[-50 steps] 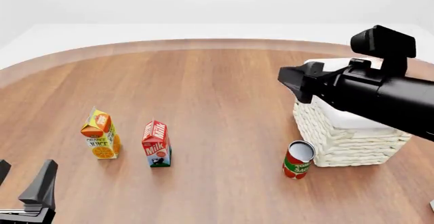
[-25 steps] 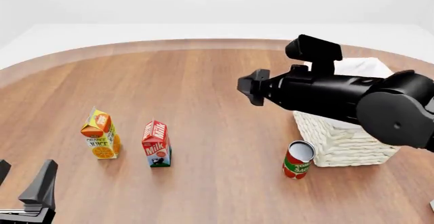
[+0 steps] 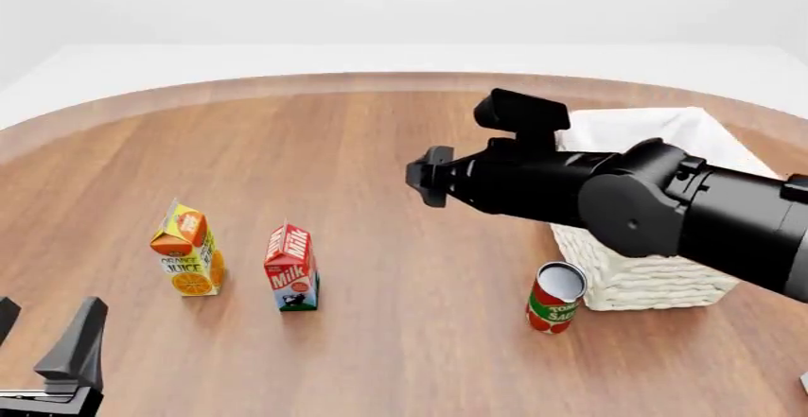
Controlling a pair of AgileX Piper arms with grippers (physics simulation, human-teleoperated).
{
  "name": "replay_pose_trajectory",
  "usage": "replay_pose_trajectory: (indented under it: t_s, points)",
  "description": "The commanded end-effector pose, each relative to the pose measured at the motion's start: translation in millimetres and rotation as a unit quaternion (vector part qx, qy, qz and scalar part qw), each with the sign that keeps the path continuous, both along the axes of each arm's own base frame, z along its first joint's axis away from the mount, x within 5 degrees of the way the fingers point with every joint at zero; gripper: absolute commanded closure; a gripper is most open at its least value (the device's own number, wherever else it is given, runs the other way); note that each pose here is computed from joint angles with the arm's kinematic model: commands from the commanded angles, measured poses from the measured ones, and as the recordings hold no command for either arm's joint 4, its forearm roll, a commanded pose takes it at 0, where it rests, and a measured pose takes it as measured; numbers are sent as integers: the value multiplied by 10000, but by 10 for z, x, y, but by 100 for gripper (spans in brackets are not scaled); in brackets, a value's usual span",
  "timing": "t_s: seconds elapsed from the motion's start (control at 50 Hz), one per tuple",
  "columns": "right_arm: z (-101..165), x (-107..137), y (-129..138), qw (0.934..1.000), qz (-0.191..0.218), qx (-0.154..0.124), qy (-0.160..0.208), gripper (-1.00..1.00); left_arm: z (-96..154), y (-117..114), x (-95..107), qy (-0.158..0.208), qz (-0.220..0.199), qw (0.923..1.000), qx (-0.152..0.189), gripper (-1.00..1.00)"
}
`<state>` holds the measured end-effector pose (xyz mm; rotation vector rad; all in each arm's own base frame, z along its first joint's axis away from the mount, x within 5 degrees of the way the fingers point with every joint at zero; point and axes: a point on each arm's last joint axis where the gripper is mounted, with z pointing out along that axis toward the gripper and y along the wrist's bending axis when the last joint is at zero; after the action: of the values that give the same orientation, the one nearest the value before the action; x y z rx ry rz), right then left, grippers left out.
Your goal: Pick the milk and place it in the basket.
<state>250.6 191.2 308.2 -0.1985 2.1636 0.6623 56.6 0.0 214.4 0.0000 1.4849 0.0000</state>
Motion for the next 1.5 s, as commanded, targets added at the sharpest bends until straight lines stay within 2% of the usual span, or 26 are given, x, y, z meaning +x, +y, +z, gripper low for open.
replay_pose_trajectory:
  t_s: [0.02,0.28,0.46,0.62,0.84,1.14,1.34,1.5]
  points:
    - [-74,87,172,9999,56,66,109,-100,0,0,0,0,0,10000,0,-100]
    - [-77,171,376,9996,142,180,148,-100,0,0,0,0,0,10000,0,-100]
    - [-59,271,530,9991,130,365,157,-100,0,0,0,0,0,10000,0,-100]
    - [-95,322,675,9987,173,390,265,-100,0,0,0,0,0,10000,0,-100]
    - [-168,461,786,9991,274,66,323,-100,0,0,0,0,0,10000,0,-100]
    - [-281,550,937,9981,461,-229,347,-100,0,0,0,0,0,10000,0,-100]
    - [-344,600,976,9976,499,-326,354,-100,0,0,0,0,0,10000,0,-100]
    - [-377,586,1088,9972,556,-283,411,-100,0,0,0,0,0,10000,0,-100]
